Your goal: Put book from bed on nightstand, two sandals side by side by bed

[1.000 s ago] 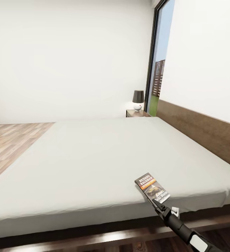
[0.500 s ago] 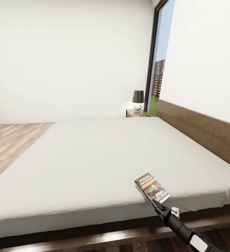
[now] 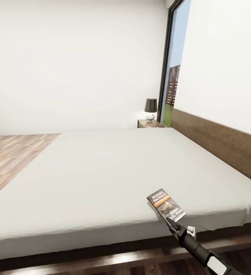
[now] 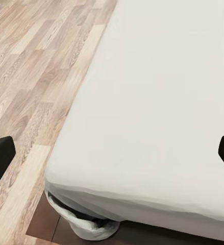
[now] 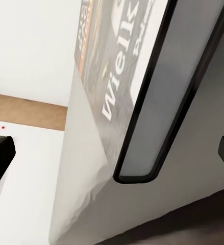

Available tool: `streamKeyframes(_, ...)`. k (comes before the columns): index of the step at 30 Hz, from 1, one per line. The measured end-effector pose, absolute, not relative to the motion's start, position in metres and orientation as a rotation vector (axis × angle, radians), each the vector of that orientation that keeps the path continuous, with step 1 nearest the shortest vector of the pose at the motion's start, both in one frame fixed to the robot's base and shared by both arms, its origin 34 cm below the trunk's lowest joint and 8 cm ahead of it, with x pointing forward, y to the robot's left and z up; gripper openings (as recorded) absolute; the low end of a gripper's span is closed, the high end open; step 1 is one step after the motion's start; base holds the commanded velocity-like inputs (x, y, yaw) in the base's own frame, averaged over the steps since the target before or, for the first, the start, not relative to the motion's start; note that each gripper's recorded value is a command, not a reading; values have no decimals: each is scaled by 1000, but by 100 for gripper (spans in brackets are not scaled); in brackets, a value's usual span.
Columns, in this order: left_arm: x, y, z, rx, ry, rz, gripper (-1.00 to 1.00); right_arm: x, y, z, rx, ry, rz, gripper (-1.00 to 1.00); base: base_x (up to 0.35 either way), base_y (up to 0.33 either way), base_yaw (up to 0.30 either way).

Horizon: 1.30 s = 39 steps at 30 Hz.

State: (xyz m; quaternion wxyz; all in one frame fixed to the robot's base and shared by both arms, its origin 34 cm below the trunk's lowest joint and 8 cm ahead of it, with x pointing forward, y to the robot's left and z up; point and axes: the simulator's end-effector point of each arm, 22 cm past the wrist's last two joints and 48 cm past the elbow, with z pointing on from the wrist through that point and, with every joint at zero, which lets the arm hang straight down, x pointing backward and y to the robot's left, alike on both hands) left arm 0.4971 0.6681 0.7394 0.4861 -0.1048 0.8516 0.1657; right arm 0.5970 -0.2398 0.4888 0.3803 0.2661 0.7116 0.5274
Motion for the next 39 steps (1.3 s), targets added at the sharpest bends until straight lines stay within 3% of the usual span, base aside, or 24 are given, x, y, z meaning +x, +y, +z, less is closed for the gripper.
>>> streamKeyframes(39,495,667,731,-251,2068,404,100,594,-238,477,675,1821,1348,100,0,0,0)
